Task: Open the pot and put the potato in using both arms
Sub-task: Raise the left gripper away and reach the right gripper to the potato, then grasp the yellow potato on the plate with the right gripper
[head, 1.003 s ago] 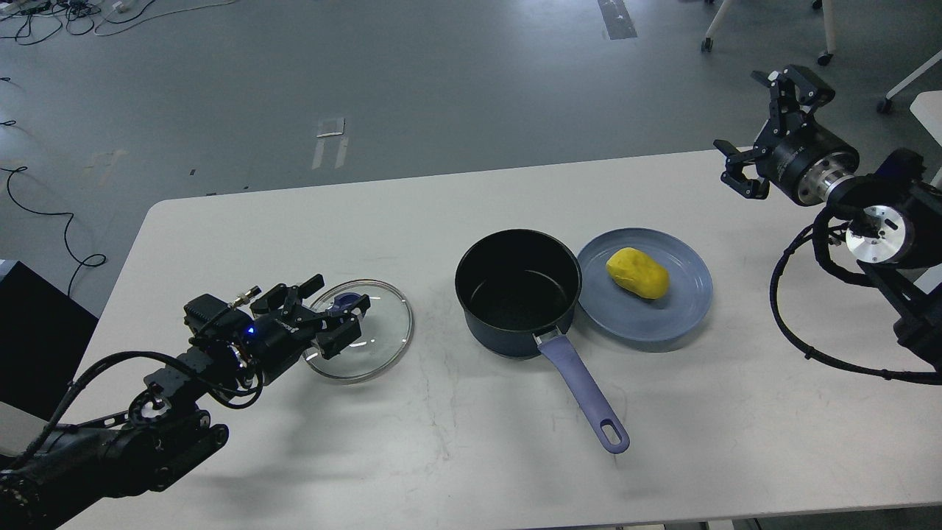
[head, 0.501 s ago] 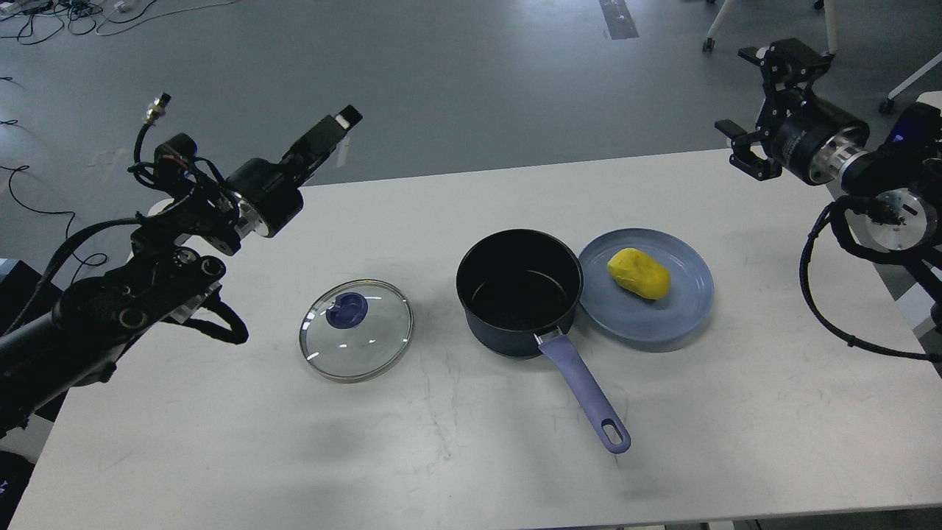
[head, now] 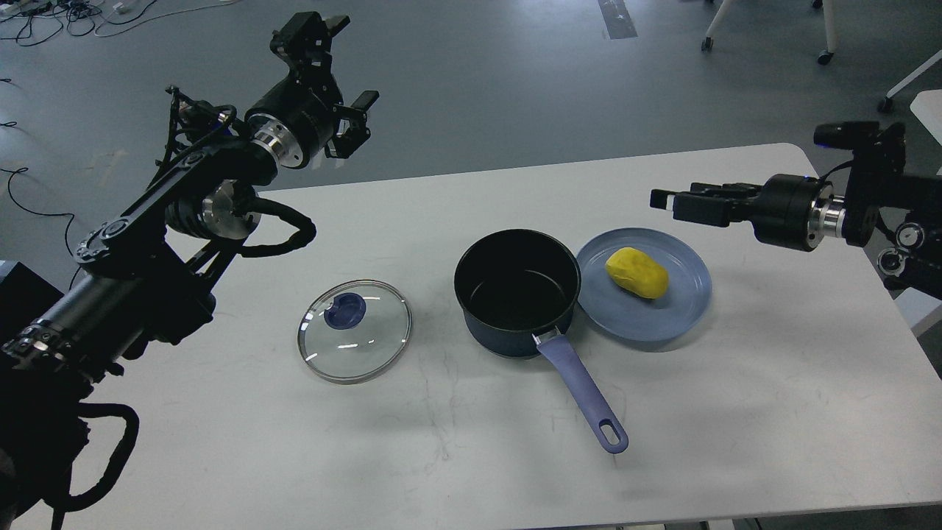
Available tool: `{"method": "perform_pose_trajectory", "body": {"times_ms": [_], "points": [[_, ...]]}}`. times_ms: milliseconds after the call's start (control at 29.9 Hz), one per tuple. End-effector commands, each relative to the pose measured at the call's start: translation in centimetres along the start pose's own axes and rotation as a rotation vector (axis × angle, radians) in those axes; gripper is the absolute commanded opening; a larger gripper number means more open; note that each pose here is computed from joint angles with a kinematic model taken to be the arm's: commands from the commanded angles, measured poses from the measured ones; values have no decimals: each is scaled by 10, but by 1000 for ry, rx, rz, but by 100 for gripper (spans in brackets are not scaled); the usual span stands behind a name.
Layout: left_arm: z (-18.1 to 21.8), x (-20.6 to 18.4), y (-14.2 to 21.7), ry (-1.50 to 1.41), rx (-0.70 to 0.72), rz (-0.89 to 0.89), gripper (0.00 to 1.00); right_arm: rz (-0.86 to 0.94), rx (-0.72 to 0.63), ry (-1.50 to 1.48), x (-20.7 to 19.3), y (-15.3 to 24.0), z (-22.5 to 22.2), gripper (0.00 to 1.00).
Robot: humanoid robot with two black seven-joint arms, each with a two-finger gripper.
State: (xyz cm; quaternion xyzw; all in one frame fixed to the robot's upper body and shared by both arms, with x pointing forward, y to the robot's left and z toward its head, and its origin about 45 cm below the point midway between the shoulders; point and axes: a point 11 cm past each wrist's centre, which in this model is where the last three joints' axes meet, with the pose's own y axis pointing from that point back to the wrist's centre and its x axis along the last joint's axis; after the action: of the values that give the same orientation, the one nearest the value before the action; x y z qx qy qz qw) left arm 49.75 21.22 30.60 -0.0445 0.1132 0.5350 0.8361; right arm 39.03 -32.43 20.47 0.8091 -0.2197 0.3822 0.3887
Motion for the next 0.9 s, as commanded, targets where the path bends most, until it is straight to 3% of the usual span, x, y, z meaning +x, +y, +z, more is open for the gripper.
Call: {"method": "perform_pose_trajectory", "body": {"times_ms": [0,501,869], "points": [[-8,4,3,6,14,12,99,-68,-49,174,-14,1,15,96],[-19,12,8,-7,29,45,99,-159,-19,340,-50,-45,8,96],[-32,19,14,-6,50,61,99,-190,-17,356,-61,-57,6,92]]}}
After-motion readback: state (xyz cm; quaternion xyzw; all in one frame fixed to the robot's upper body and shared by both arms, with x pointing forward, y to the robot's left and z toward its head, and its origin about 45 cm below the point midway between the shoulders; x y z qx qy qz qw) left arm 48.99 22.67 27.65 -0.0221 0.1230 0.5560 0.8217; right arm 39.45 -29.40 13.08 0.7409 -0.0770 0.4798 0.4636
